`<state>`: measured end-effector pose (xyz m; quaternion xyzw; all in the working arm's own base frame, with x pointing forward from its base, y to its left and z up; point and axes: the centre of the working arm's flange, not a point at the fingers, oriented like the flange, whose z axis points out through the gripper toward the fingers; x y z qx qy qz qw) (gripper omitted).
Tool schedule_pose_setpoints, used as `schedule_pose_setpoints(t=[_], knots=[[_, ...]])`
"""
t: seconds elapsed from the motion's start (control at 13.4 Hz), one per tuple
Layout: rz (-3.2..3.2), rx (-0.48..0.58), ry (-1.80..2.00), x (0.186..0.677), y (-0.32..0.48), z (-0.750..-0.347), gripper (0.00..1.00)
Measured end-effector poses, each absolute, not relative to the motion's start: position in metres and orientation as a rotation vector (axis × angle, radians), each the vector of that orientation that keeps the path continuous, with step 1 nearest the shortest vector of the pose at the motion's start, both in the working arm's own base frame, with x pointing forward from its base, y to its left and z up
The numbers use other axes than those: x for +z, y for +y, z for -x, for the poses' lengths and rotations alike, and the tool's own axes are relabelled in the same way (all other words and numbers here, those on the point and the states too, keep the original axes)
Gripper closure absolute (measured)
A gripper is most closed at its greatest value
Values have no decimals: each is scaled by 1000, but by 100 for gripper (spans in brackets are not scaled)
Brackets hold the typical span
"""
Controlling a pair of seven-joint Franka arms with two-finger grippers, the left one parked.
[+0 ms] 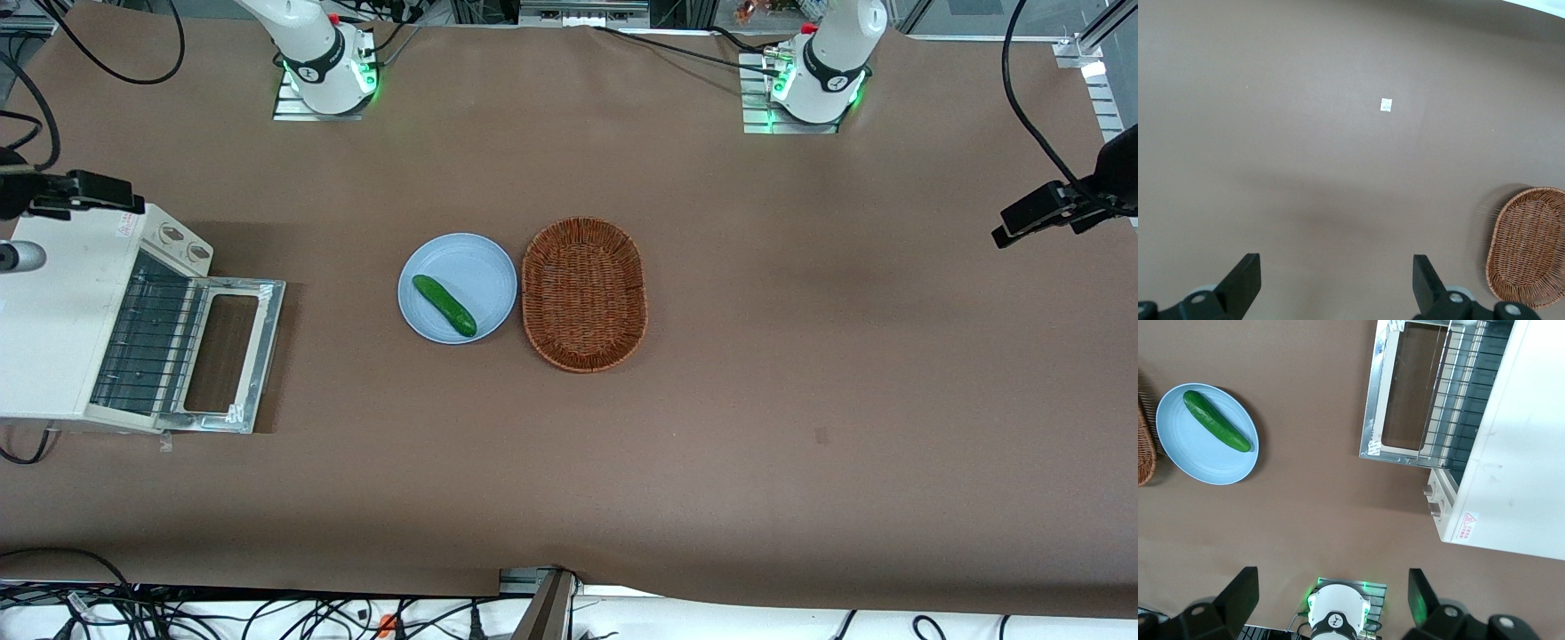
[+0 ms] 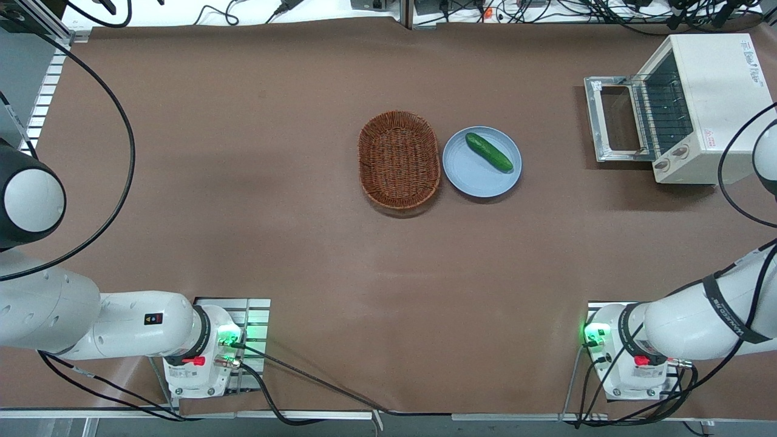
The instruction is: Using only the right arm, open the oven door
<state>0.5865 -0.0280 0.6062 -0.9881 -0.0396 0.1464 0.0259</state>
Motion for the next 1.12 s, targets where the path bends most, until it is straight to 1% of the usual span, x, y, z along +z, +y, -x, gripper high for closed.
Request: schedule_pose_setpoints(t=[0.3,0.6,0.75,1.12], knots=[[3065,402,-82,624,-44,-578,0],[3094,257,-73,639,-49,-584,0],[3103,203,-75,641,-49,-589,0],[3105,186,-79,642,-47,-590,0]])
